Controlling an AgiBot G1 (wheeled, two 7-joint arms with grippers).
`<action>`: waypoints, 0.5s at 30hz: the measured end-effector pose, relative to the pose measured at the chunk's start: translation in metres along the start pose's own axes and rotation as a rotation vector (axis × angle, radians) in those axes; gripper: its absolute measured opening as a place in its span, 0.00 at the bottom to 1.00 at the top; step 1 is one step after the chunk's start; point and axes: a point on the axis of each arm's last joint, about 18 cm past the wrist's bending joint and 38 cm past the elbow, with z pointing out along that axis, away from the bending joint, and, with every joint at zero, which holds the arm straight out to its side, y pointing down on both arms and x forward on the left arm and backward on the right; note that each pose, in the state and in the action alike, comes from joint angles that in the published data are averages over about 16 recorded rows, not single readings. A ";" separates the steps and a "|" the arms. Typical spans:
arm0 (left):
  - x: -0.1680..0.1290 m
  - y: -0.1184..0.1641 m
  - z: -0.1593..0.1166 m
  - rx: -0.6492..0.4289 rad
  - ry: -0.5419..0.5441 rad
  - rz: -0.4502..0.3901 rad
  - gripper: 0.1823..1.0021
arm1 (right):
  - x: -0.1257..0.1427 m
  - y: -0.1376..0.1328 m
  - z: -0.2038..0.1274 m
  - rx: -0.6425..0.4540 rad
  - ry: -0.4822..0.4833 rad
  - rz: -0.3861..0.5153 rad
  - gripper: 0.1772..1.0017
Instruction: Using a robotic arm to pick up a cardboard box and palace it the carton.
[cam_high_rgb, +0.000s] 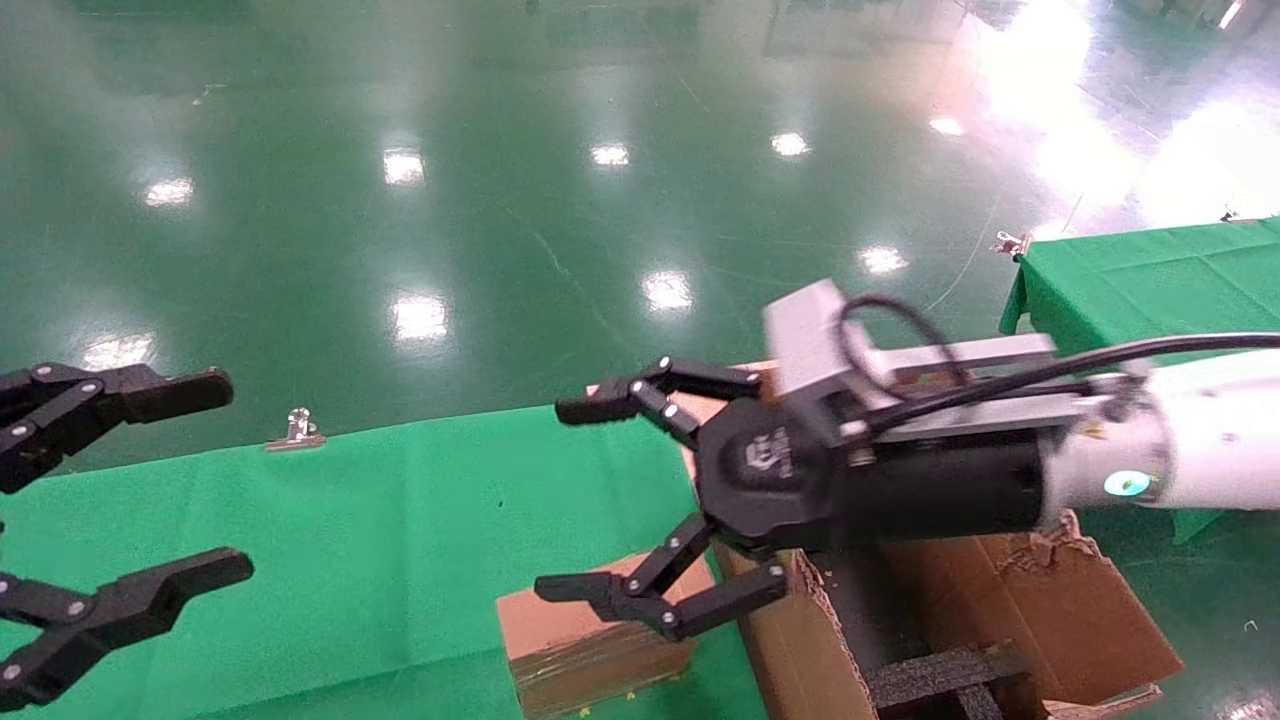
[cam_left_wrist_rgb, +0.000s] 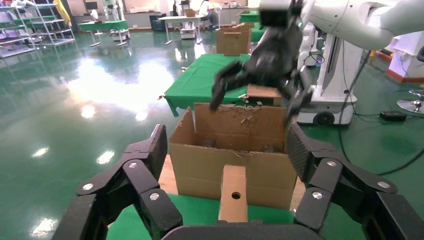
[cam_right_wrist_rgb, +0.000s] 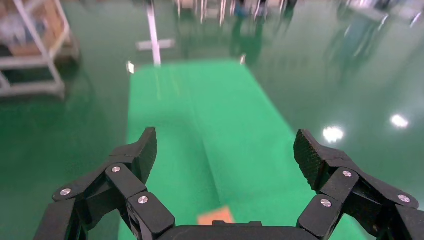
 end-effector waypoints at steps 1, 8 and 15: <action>0.000 0.000 0.000 0.000 0.000 0.000 0.87 | 0.002 0.003 0.003 -0.030 -0.001 0.001 1.00; 0.000 0.000 0.000 0.000 0.000 0.000 0.73 | 0.018 0.023 0.028 -0.230 -0.030 -0.011 1.00; 0.000 0.000 0.000 0.000 0.000 0.000 0.54 | 0.029 0.040 0.051 -0.382 -0.074 -0.044 1.00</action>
